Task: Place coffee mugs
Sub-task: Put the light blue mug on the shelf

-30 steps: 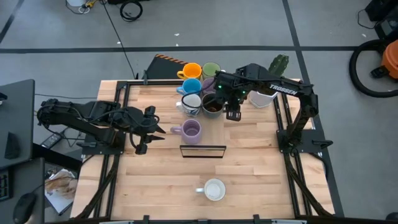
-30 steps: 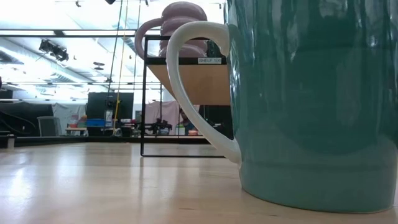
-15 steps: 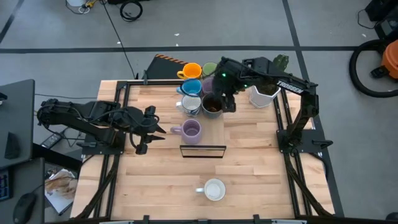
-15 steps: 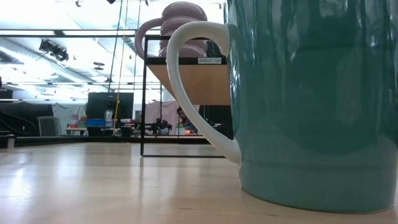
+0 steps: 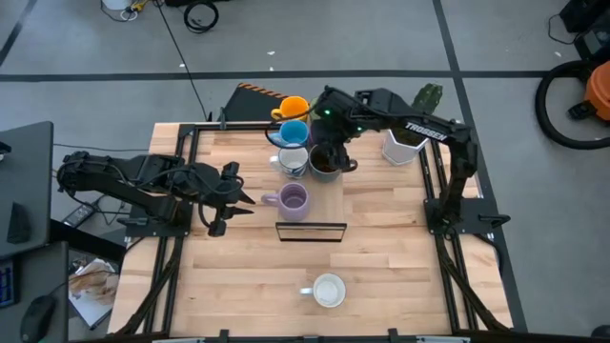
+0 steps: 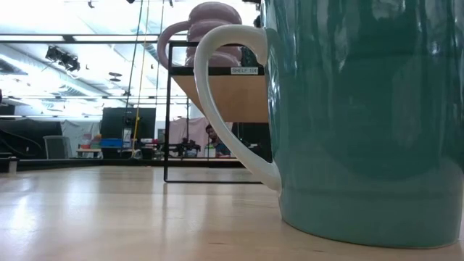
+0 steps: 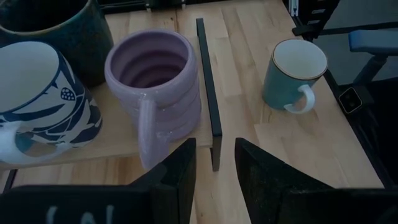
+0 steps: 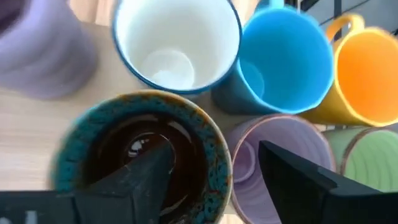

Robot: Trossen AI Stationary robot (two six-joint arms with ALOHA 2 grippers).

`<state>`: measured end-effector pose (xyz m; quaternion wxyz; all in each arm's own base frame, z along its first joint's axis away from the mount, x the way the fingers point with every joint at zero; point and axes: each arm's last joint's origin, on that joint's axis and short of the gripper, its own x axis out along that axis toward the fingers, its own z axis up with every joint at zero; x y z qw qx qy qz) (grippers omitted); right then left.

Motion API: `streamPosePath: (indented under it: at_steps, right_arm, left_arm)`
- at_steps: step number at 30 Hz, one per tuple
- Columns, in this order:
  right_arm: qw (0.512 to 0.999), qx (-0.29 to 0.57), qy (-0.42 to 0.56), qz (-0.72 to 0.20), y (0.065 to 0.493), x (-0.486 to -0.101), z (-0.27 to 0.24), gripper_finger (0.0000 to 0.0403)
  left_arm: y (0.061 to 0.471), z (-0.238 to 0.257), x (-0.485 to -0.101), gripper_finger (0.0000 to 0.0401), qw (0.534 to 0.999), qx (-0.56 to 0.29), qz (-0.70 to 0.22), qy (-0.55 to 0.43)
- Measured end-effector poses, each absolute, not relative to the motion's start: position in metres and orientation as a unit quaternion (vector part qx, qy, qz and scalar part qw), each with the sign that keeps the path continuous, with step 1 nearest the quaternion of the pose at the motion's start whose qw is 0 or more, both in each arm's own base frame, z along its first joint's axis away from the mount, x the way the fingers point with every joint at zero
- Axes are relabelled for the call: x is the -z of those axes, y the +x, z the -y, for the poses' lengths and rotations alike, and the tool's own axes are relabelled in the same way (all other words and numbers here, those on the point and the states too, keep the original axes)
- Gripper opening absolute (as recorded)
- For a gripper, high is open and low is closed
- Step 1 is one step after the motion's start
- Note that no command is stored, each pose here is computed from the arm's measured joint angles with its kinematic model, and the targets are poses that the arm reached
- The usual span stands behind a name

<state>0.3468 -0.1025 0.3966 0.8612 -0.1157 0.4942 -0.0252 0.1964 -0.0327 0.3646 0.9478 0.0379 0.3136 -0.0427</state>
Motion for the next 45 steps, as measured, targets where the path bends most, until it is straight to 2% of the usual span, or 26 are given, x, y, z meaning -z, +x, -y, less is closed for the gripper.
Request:
streamPosePath:
  at_steps: [9, 20, 28, 33, 39, 45]
  right_arm:
    - [0.85, 0.049, -0.111, -0.513, 0.355, -0.383, 0.118, 0.0288]
    - [0.847, 0.014, -0.067, -0.527, 0.354, -0.378, 0.11, 0.028]
    - [0.838, 0.052, -0.096, -0.535, 0.353, -0.381, 0.11, 0.0279]
    - [0.853, 0.057, -0.107, -0.507, 0.351, -0.401, 0.105, 0.0279]
    - [0.87, 0.048, -0.126, -0.473, 0.346, -0.431, 0.077, 0.0279]
    - [0.878, -0.048, -0.143, -0.455, 0.351, -0.435, 0.015, 0.0279]
  left_arm:
    - [0.196, 0.033, -0.364, 0.0117, 0.947, 0.042, -0.315, 0.036]
    - [0.196, 0.033, -0.364, 0.0117, 0.946, 0.042, -0.319, 0.036]
    - [0.196, 0.033, -0.364, 0.0117, 0.946, 0.042, -0.318, 0.036]
    - [0.196, 0.033, -0.364, 0.0117, 0.946, 0.042, -0.318, 0.036]
    - [0.196, 0.033, -0.364, 0.0117, 0.946, 0.042, -0.318, 0.036]
    - [0.196, 0.033, -0.364, 0.0117, 0.946, 0.042, -0.319, 0.036]
